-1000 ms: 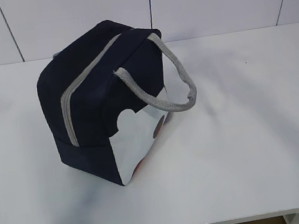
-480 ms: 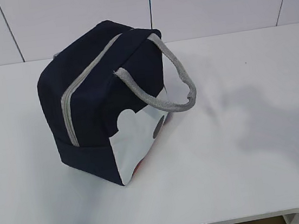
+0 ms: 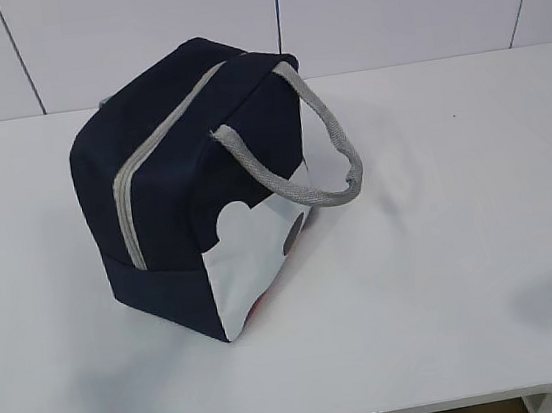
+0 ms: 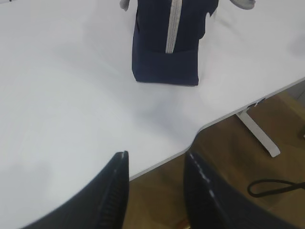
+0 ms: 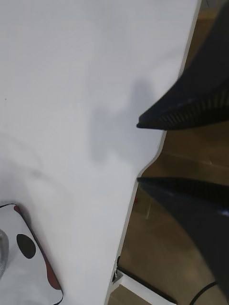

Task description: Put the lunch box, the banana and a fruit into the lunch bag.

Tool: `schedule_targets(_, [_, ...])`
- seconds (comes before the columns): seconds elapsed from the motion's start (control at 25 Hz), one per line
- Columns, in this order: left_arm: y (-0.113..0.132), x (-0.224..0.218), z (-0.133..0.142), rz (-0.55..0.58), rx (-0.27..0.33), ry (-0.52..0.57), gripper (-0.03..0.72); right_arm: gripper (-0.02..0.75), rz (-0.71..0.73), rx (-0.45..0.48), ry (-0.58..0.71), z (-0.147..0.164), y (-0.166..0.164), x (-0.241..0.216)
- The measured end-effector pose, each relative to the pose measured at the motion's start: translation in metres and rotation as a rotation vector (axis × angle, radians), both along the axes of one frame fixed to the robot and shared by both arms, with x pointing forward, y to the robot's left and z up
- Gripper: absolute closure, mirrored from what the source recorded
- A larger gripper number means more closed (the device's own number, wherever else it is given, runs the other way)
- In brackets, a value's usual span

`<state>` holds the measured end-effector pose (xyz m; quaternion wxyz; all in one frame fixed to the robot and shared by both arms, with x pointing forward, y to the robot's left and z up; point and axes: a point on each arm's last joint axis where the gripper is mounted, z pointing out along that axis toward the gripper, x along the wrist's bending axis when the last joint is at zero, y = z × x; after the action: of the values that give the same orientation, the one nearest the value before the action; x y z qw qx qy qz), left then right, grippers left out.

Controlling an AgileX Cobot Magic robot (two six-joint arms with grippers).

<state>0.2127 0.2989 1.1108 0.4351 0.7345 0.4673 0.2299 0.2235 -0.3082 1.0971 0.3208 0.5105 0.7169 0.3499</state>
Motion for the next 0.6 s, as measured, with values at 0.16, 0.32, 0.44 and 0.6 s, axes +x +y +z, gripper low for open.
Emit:
schedule_targets(0.16, [0.002,-0.005,-0.023,0.003,-0.017,-0.035,0.413,0.442,0.014,-0.006,-0.058,-0.028,-0.002,-0.009])
schedule_targets(0.32, [-0.002,0.006,-0.045,0.012,-0.019,-0.03,0.413,0.442,0.024,-0.022,-0.023,-0.047,0.0,-0.001])
schedule_targets(0.44, [-0.005,0.015,-0.06,0.017,-0.008,0.001,0.413,0.442,0.03,-0.022,-0.04,-0.051,0.002,0.003])
schedule_targets(0.6, [-0.005,0.017,-0.061,0.023,-0.008,-0.01,0.414,0.442,0.031,-0.023,-0.042,-0.052,0.002,0.004])
